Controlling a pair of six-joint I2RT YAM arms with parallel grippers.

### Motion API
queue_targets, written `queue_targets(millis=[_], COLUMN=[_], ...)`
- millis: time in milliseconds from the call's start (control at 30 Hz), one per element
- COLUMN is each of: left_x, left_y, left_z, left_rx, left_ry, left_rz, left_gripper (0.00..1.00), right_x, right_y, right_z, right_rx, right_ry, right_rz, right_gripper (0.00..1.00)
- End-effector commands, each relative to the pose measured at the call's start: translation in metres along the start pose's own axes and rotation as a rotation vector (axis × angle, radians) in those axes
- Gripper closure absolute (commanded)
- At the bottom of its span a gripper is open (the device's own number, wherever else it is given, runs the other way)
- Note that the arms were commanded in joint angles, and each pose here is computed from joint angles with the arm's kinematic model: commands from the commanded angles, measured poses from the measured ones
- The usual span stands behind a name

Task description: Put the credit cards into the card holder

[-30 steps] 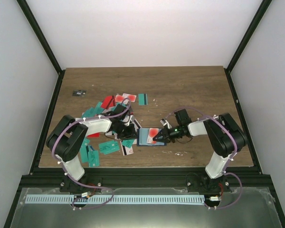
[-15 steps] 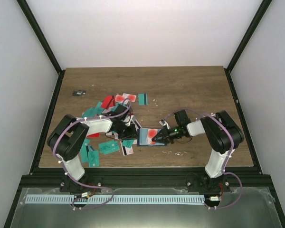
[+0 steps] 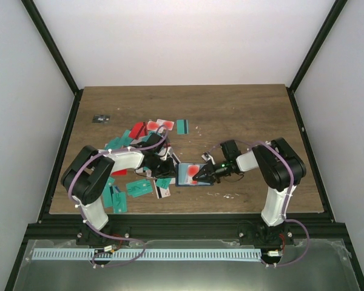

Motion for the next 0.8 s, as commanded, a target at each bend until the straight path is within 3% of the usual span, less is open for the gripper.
queue_targets(millis=[0,767], left_x=[-0.005,-0.005], left_y=[0.006,0.009], left_z=[-0.003,-0.005], left_rx=[0.012,0.045], left_ry=[0.015,0.050], left_rz=[0.017,0.007], left_gripper=[0.85,0.85], right_x=[0.002,0.001], right_y=[0.005,0.031], right_z=[-0.007,-0.020], right_rx=[0.020,0.108], right_ry=[-0.004,-0.019], right_rz=[-0.002,0.075], right_gripper=[0.99,0.96])
Point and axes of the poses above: each gripper's point midway between its finger pads, its own y axis out along the fingers, its own x axis along the line the jaws close on, z = x × y, the point moved 5 cm from there along -y, back along the fingers, and after that the axes turned 5 degrees about y, right-handed, at the moved point
